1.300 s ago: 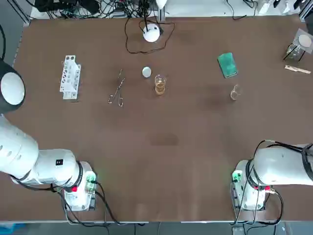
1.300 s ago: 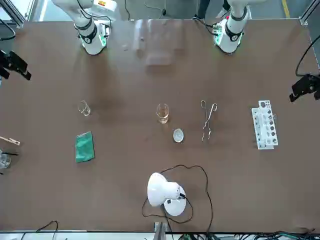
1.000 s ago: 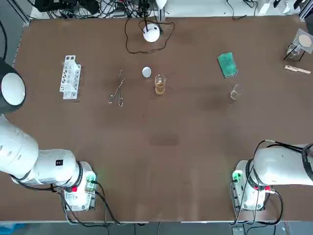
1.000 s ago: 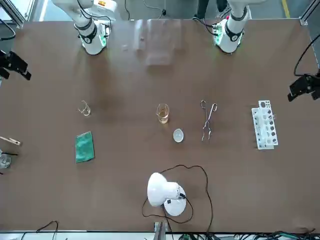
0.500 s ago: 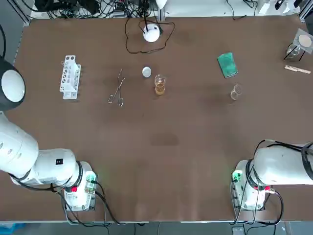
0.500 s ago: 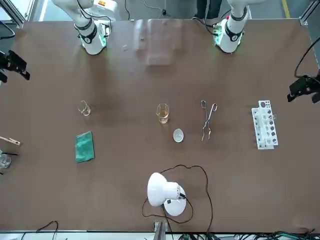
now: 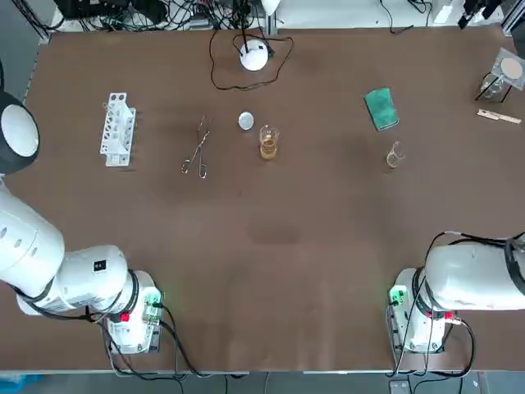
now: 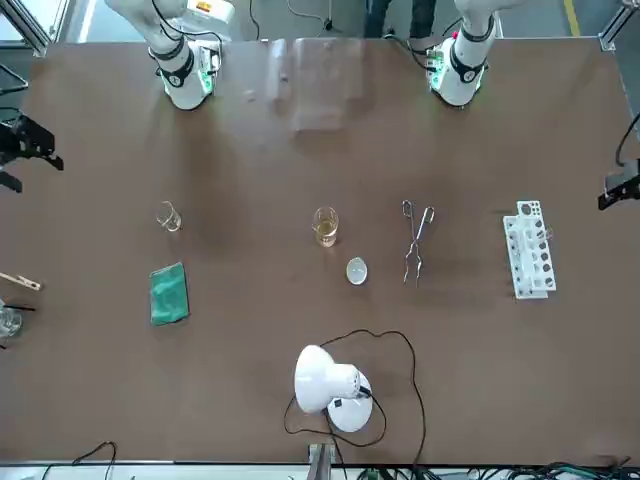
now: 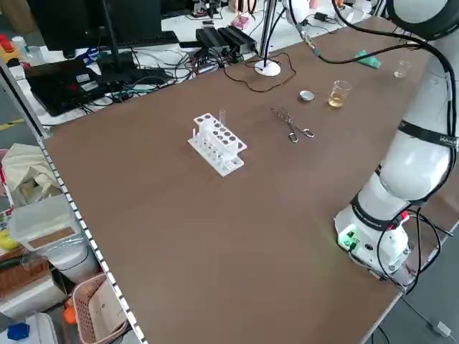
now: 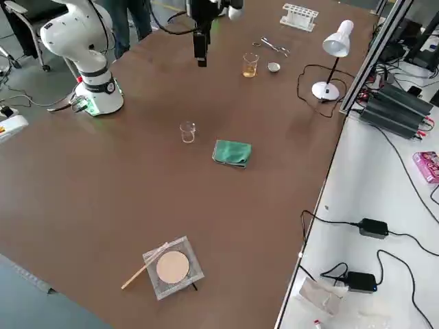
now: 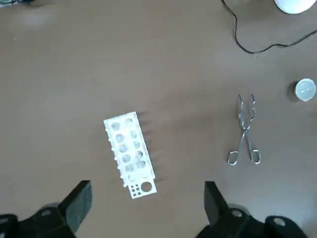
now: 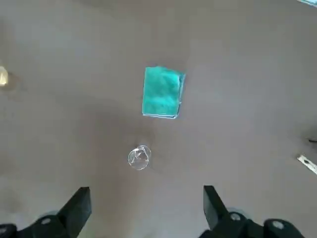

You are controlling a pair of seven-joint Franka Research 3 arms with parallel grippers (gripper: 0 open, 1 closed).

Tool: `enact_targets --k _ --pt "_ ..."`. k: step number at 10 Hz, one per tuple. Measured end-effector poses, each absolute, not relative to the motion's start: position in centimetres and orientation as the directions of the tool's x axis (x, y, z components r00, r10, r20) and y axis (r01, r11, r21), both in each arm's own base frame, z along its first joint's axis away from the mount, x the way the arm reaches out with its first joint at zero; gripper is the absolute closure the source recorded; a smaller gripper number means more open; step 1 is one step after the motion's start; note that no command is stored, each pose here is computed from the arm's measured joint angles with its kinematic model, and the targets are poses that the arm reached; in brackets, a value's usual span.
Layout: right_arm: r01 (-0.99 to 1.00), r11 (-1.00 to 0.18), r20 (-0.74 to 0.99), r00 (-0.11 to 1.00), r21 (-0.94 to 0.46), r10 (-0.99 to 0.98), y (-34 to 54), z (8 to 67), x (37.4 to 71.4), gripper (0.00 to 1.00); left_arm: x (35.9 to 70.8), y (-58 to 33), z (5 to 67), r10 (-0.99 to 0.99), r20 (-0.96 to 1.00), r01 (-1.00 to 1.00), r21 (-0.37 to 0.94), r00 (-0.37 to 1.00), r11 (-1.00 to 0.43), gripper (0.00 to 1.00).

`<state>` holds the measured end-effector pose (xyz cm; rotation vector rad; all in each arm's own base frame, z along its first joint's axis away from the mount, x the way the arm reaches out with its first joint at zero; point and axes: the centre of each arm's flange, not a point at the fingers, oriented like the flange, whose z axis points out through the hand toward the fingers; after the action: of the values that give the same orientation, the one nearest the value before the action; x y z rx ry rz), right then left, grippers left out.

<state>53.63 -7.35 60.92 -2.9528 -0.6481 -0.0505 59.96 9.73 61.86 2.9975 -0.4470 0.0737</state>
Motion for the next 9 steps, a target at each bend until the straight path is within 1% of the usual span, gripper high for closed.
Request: enact_targets --k 2,5,7,9 --pt "0.539 -0.834 0.125 0.841 -0.116 0.526 -7.0 59.3 54.9 0.0 59.2 13.8 62.0 -0.369 0.132 -0.387 0.156 0.92 -0.909 0.0" --pt "0.713 -0.699 0.248 0.69 -0.065 0.68 -8.4 55.4 56.1 0.0 59.4 16.0 60.6 -0.563 0.22 -0.601 0.179 0.796 -0.779 0.0" --pt "0.793 -0.605 0.36 0.586 -0.072 0.725 -11.4 51.2 55.3 0.0 59.5 18.6 59.0 -0.627 0.303 -0.691 0.2 0.717 -0.694 0.0" --pt "0.862 -0.502 0.486 0.47 -0.072 0.737 -15.0 45.7 53.7 0.0 58.9 23.4 56.2 -0.62 0.407 -0.733 0.233 0.671 -0.64 0.0"
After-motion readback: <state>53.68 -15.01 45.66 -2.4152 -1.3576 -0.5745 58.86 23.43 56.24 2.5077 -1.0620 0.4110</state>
